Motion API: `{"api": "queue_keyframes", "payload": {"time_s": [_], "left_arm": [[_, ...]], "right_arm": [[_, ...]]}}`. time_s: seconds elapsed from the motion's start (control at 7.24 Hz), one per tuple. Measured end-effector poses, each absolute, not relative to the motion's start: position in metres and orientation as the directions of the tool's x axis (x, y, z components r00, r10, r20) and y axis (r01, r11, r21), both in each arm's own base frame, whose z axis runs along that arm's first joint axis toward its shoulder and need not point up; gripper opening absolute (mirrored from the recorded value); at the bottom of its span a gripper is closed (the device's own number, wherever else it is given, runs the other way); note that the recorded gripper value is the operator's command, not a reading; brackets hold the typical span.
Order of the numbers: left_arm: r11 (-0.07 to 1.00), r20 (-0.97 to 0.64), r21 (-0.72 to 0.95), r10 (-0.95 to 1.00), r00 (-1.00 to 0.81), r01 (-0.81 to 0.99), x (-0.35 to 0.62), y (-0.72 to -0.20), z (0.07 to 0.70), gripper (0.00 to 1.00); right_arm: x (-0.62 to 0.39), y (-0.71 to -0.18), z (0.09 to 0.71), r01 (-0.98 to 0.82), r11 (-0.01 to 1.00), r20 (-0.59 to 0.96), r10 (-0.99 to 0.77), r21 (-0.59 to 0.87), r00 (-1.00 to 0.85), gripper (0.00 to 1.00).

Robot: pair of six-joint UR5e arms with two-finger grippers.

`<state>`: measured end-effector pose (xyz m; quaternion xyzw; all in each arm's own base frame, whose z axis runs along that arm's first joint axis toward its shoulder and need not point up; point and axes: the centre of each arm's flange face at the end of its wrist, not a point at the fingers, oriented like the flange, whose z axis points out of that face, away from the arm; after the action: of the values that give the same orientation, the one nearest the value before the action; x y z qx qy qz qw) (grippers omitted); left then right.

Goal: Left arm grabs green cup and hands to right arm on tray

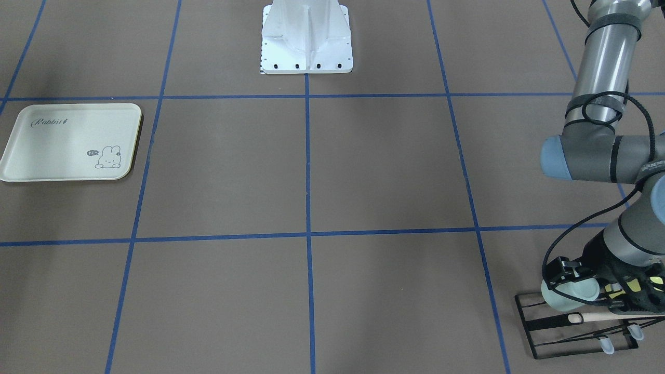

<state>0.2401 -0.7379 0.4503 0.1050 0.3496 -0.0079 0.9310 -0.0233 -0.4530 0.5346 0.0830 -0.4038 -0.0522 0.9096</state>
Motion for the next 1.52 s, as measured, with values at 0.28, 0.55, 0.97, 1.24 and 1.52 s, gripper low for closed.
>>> {"api": "queue_keyframes", "payload": {"time_s": [0.28,0.55,0.97,1.24,1.52], "left_arm": [[0.976,-0.643,0.199,0.062,0.763,0.089,0.238,-0.740,0.451,0.84],[0.974,-0.639,0.207,0.068,0.766,0.086,0.235,-0.741,0.450,0.32],[0.971,-0.650,0.216,0.067,0.757,0.099,0.232,-0.742,0.433,0.00],[0.970,-0.661,0.217,0.062,0.748,0.111,0.216,-0.736,0.403,0.00],[0.970,-0.664,0.209,0.047,0.747,0.125,0.191,-0.719,0.365,0.00]], "right_arm": [[-0.024,-0.453,0.535,0.029,0.981,0.726,-0.163,0.193,0.668,1.00],[-0.024,-0.453,0.535,0.029,0.981,0.726,-0.163,0.194,0.668,1.00],[-0.024,-0.453,0.534,0.029,0.980,0.726,-0.164,0.196,0.668,1.00],[-0.024,-0.453,0.534,0.029,0.980,0.726,-0.165,0.196,0.668,1.00],[-0.024,-0.453,0.534,0.029,0.980,0.726,-0.164,0.195,0.668,1.00]]}}
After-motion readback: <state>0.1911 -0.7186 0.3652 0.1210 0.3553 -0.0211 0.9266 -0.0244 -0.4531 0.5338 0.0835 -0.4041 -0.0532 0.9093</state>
